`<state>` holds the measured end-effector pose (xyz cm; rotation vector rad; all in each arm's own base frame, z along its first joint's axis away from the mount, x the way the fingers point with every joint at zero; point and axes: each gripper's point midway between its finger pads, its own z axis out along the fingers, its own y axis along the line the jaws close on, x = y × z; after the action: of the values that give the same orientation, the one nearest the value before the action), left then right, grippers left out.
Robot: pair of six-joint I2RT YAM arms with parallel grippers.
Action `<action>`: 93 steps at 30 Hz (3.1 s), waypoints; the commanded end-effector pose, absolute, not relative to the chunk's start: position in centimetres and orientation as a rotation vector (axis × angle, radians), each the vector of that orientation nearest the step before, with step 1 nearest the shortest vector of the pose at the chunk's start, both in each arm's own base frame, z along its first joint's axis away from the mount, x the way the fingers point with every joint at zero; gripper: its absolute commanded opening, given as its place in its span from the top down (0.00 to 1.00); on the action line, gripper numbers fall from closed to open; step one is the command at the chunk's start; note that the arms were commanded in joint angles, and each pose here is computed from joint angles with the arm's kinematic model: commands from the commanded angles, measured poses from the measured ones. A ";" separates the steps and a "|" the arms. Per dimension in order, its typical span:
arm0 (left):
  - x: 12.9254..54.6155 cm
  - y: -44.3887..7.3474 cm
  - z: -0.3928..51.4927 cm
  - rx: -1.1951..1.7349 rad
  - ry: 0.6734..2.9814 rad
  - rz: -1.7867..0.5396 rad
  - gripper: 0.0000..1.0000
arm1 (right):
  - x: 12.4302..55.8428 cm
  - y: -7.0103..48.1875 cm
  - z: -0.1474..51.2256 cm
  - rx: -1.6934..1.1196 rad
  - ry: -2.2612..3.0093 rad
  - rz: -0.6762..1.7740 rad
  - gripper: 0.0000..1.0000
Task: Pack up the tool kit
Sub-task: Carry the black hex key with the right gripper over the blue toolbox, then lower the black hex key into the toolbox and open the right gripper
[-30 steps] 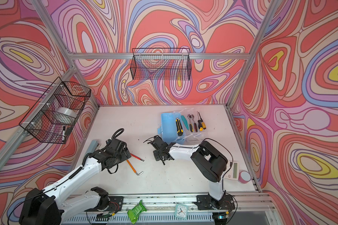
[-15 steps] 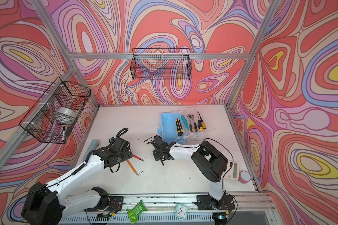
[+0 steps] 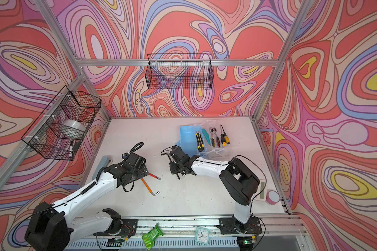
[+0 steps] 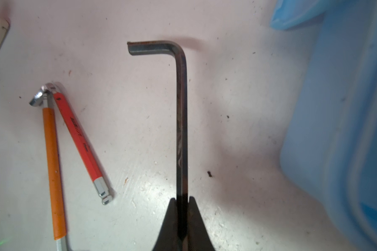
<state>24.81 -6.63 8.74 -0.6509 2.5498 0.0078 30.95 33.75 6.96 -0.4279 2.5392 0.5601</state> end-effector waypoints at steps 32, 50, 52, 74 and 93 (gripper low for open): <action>26.0 -8.7 9.0 -0.527 2.590 0.057 0.04 | 43.5 23.9 13.7 0.064 2.389 0.269 1.00; 26.2 -10.3 8.4 -0.501 2.616 -0.029 0.16 | 45.7 23.3 8.6 0.064 2.473 0.117 1.00; 26.2 -10.6 8.0 -0.498 2.632 -0.042 0.18 | 46.1 23.4 8.6 0.053 2.476 0.117 1.00; 25.8 -12.2 4.5 -0.591 2.722 -0.088 0.37 | 46.1 24.0 10.0 0.019 2.462 0.185 0.69; 27.9 -13.1 2.9 -0.553 2.753 -0.025 0.52 | 43.9 23.6 14.0 -0.002 2.395 0.292 0.63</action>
<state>27.26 -12.99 2.70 -0.5653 2.7618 -0.0426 44.18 24.15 12.75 -0.0006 2.4196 0.2859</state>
